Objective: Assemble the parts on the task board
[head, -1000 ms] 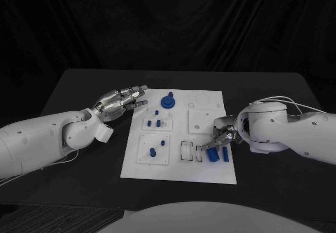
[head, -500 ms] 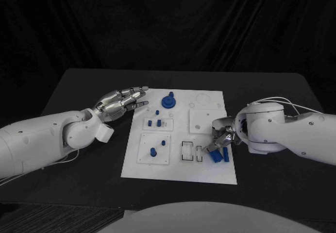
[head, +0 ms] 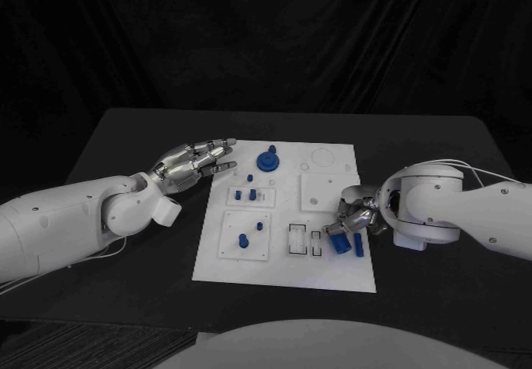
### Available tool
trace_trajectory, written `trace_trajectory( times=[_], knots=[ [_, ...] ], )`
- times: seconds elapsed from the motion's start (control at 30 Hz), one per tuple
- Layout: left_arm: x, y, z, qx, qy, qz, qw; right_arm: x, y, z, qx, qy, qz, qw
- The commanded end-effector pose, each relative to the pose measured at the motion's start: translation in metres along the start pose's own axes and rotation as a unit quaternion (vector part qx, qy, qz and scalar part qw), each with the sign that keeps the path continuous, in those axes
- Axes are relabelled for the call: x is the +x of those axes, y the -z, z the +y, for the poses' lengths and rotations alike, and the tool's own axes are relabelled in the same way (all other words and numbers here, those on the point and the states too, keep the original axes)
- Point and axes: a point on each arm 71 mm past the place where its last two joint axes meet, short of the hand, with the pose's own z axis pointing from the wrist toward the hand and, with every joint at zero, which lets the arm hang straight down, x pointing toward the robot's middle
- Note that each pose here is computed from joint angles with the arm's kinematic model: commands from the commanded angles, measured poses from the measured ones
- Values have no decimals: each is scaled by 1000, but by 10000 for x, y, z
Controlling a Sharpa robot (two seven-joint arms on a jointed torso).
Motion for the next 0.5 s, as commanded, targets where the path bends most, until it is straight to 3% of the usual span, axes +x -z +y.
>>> trace_trajectory(
  times=[0.03,0.5],
  knots=[
    [14,-5,3,5,6,7,1000,4,26,7,-7,-88,6,996],
    [22,-18,12,3,7,8,1000,-62,25,219,-27,-158,42,986]
  ],
)
